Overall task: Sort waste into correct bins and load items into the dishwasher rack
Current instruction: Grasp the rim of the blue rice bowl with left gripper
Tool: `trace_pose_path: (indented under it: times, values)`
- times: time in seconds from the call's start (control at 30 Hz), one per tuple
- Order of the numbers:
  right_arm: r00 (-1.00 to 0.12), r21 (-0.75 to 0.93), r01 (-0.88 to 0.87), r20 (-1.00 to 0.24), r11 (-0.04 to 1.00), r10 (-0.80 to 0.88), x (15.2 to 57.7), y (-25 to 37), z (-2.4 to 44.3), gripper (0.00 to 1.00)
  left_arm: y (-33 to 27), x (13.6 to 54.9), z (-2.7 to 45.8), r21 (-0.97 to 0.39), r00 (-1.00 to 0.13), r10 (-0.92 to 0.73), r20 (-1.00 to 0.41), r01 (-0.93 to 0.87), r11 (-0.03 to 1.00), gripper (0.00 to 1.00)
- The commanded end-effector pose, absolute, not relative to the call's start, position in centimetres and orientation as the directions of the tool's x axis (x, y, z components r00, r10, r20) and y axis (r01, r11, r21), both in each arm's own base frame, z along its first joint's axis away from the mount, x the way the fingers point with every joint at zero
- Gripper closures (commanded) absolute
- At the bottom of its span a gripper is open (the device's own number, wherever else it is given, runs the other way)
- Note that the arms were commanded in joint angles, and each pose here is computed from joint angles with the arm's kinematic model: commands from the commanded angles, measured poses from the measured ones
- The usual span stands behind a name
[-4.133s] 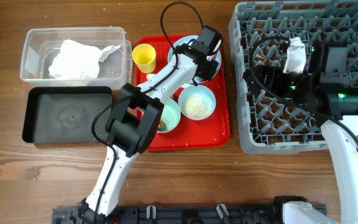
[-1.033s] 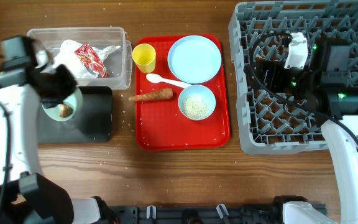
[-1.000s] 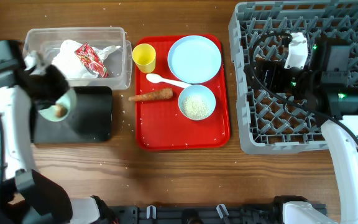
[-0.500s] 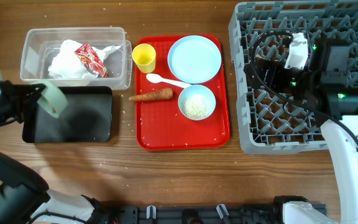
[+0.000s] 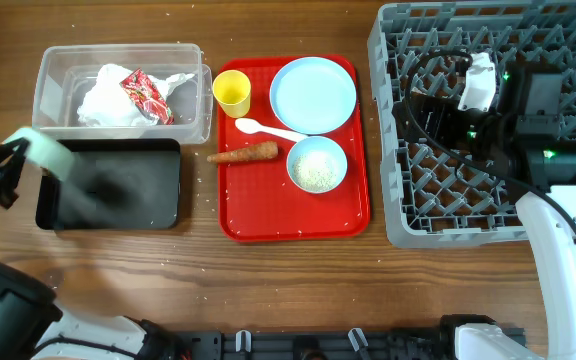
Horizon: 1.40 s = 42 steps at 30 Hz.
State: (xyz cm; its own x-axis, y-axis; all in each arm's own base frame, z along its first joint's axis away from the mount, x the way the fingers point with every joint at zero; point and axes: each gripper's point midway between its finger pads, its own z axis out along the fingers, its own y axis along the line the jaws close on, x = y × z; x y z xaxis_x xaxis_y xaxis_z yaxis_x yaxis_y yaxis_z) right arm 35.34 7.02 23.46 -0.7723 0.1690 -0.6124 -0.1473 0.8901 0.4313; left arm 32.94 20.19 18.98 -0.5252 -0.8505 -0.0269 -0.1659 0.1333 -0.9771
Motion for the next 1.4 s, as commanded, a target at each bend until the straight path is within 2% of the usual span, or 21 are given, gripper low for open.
trace_pose_path:
  times: [0.0,0.17,0.33,0.47,0.5,0.53,0.6,0.67,0.73,0.83,0.9,1.0,1.13,1.17,1.2,1.23,1.3,1.37]
  values:
    - [-0.776,0.436,-0.140,-0.606,0.889,0.175,35.3,7.0,23.2,0.00,20.1,32.9,18.4,-0.977,-0.525,-0.851,0.019,-0.191,0.095,0.96]
    - [-0.776,0.437,-0.139,-0.605,0.889,0.177,35.3,7.0,23.2,0.00,19.9,32.9,17.4,-0.962,-0.527,-0.849,0.022,-0.242,0.125,0.96]
    - [-0.776,0.437,-0.139,-0.605,0.889,0.176,35.3,7.0,23.2,0.00,19.7,32.7,17.1,-0.957,-0.526,-0.849,0.049,-0.268,0.110,0.96]
    - [-0.773,0.436,-0.141,-0.609,0.889,0.176,35.4,7.0,23.3,0.00,17.7,33.9,18.9,-0.966,-0.577,-0.817,0.001,-0.211,0.148,0.96]
    - [-0.774,0.437,-0.141,-0.608,0.889,0.176,35.4,7.0,23.2,0.00,15.3,35.3,21.8,-0.957,-0.631,-0.764,-0.134,-0.118,0.265,0.96]
    - [-0.774,0.437,-0.141,-0.608,0.889,0.176,35.4,7.0,23.2,0.00,14.1,35.8,23.0,-0.944,-0.652,-0.734,-0.189,-0.086,0.320,0.96]
    - [-0.774,0.436,-0.140,-0.609,0.889,0.176,35.4,7.0,23.3,0.00,8.1,37.4,25.9,-0.844,-0.722,-0.581,-0.375,0.007,0.536,0.96]
    - [-0.774,0.437,-0.140,-0.608,0.889,0.177,35.4,7.0,23.2,0.00,2.7,38.0,26.2,-0.718,-0.770,-0.426,-0.476,0.060,0.693,0.96]
    - [-0.774,0.436,-0.140,-0.608,0.889,0.176,35.4,7.0,23.2,0.00,-2.8,38.0,24.5,-0.568,-0.824,-0.256,-0.506,0.094,0.818,0.96]
    - [-0.774,0.436,-0.141,-0.608,0.889,0.176,35.4,7.0,23.2,0.00,-10.8,36.5,19.9,-0.369,-0.900,0.018,-0.436,0.197,0.908,0.96]
    - [-0.774,0.436,-0.140,-0.608,0.889,0.176,35.4,7.0,23.2,0.00,-14.9,33.3,14.5,-0.223,-0.945,0.201,-0.259,0.261,0.939,0.96]
    - [-0.775,0.436,-0.140,-0.608,0.889,0.176,35.4,7.0,23.2,0.00,-17.8,30.7,10.7,-0.210,-0.947,0.302,-0.108,0.319,0.924,0.96]
    - [-0.774,0.435,-0.141,-0.608,0.889,0.175,35.4,7.0,23.2,0.00,-20.0,28.2,7.2,-0.190,-0.921,0.389,0.020,0.378,0.906,0.96]
    - [-0.774,0.435,-0.141,-0.608,0.889,0.175,35.4,7.0,23.2,0.00,-20.1,28.0,7.1,-0.185,-0.918,0.397,0.025,0.386,0.904,0.93]
    - [-0.774,0.435,-0.141,-0.609,0.889,0.175,35.4,6.9,23.2,0.00,-20.3,27.9,7.0,-0.178,-0.914,0.406,0.025,0.395,0.901,0.74]
    - [-0.773,0.433,-0.140,-0.610,0.890,0.175,35.4,6.9,23.2,0.00,-20.5,27.9,7.0,-0.179,-0.913,0.408,0.020,0.399,0.899,0.46]
    - [-0.773,0.432,-0.140,-0.610,0.891,0.174,35.4,6.9,23.2,0.00,-20.8,28.5,7.6,-0.182,-0.913,0.409,-0.007,0.403,0.897,0.34]
    - [-0.773,0.432,-0.140,-0.610,0.891,0.174,35.4,6.9,23.2,0.00,-21.6,29.8,9.1,-0.187,-0.899,0.433,-0.065,0.437,0.880,0.33]
